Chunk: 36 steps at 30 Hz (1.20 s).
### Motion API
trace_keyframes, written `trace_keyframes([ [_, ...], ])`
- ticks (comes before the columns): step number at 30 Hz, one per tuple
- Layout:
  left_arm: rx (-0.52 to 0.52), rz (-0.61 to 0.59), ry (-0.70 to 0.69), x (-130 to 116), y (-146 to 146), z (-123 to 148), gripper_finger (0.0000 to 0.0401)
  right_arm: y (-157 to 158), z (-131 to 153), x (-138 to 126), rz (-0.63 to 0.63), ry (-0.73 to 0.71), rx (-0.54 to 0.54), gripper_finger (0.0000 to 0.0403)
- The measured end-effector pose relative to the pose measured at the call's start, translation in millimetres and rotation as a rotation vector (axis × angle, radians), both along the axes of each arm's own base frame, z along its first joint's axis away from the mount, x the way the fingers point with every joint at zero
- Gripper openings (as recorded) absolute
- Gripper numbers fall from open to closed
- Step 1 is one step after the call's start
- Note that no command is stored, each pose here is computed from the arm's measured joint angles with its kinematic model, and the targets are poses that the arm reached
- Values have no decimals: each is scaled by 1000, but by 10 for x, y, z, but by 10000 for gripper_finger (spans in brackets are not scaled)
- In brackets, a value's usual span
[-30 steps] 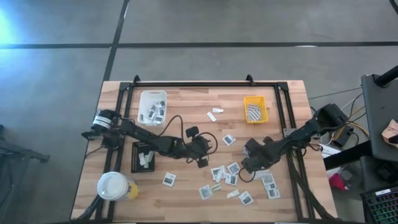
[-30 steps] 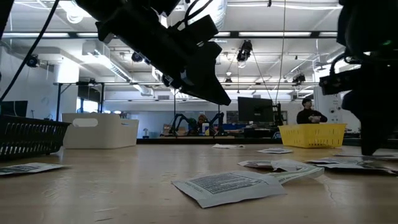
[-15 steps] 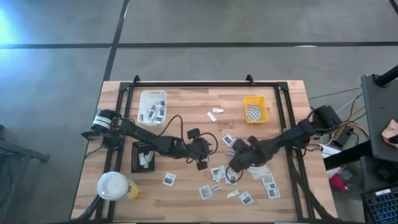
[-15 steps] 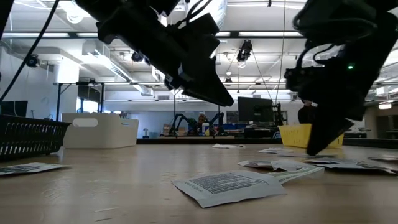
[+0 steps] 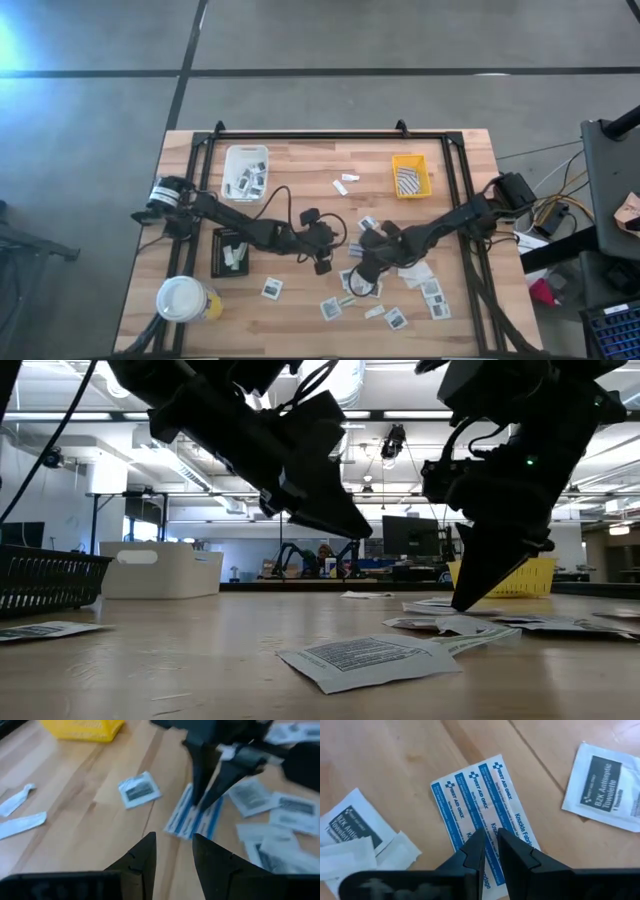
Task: Pick & Place First Aid Supplies
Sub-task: Put the blue bandage pack into the yellow bin
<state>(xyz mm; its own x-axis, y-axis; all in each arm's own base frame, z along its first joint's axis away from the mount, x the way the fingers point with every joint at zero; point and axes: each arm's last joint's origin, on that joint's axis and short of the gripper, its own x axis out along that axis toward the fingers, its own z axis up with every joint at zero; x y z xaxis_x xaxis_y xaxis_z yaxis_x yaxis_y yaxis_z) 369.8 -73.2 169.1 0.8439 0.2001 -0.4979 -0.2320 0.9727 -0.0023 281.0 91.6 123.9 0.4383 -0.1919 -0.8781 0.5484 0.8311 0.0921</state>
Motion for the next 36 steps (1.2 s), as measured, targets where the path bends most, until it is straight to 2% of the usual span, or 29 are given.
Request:
trace_keyframes([
  [4, -35, -48, -47, 65, -28, -96, 122, -12, 4, 10, -6, -7, -2, 52],
  [12, -10, -79, -107, 213, -60, -323, 122, -3, 10, 25, 16, -14, 23, 52],
  [18, -2, -64, -76, 332, -19, -483, 119, -4, 16, 38, 20, -25, 28, 52],
  [22, -34, -29, -57, 380, 29, -602, 108, -1, 22, 44, 25, -28, 30, 52],
  [36, -115, 48, 49, 316, 61, -685, 88, 1, 63, 43, 45, -22, 20, 52],
])
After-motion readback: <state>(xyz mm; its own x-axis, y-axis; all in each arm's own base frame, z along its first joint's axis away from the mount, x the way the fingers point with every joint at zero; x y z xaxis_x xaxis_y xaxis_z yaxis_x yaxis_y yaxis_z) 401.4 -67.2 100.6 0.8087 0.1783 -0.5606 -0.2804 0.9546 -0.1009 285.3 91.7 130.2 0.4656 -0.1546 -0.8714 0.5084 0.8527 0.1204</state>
